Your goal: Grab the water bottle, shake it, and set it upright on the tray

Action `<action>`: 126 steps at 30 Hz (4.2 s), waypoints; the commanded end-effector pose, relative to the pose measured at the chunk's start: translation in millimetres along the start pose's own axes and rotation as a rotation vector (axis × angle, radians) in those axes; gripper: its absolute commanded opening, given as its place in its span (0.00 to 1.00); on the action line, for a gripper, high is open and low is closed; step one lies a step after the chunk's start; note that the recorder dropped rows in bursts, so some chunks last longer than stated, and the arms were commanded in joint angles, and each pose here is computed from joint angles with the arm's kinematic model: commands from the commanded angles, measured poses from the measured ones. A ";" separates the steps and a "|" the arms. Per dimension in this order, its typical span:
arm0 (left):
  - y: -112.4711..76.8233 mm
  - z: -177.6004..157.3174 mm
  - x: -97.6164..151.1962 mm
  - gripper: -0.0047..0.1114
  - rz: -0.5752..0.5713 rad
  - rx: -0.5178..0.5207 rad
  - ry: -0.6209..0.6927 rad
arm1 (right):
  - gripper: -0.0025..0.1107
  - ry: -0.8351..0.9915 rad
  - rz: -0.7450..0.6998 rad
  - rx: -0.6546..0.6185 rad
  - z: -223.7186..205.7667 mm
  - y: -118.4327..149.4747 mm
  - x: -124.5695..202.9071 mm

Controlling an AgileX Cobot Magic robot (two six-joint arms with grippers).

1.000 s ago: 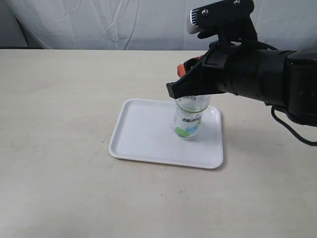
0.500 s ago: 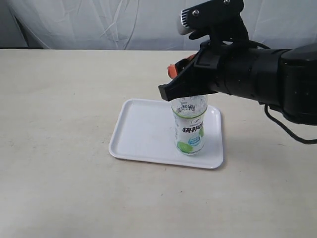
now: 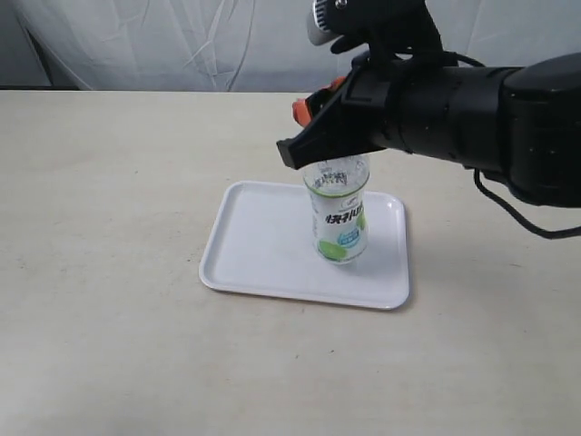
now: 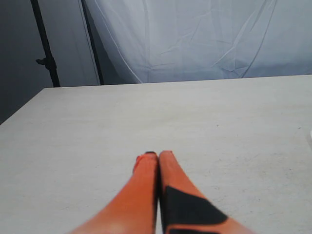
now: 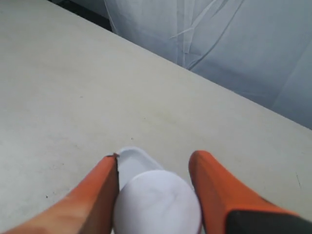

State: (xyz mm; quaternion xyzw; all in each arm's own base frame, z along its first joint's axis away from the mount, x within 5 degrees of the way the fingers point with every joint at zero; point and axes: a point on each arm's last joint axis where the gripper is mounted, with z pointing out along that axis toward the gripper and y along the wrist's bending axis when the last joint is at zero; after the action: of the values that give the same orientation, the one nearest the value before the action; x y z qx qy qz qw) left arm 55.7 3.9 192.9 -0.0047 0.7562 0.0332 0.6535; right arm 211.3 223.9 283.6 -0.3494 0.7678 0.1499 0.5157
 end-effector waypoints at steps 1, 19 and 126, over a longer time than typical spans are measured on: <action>0.1 -0.2 0.1 0.04 0.000 -0.001 -0.008 | 0.01 -0.048 0.009 -0.001 -2.9 -1.7 -14.8; 0.1 -0.2 0.1 0.04 0.000 -0.001 -0.008 | 0.15 0.089 0.101 -0.019 33.2 6.6 15.4; 0.1 -0.2 0.1 0.04 0.000 -0.001 -0.008 | 0.02 -0.211 0.470 0.634 -208.0 -36.5 189.7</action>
State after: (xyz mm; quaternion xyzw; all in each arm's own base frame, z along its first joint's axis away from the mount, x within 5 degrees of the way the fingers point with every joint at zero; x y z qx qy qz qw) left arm 55.7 3.9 192.9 -0.0047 0.7562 0.0332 0.6535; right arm 51.0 3.4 217.2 0.0280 0.7705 0.0620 0.6338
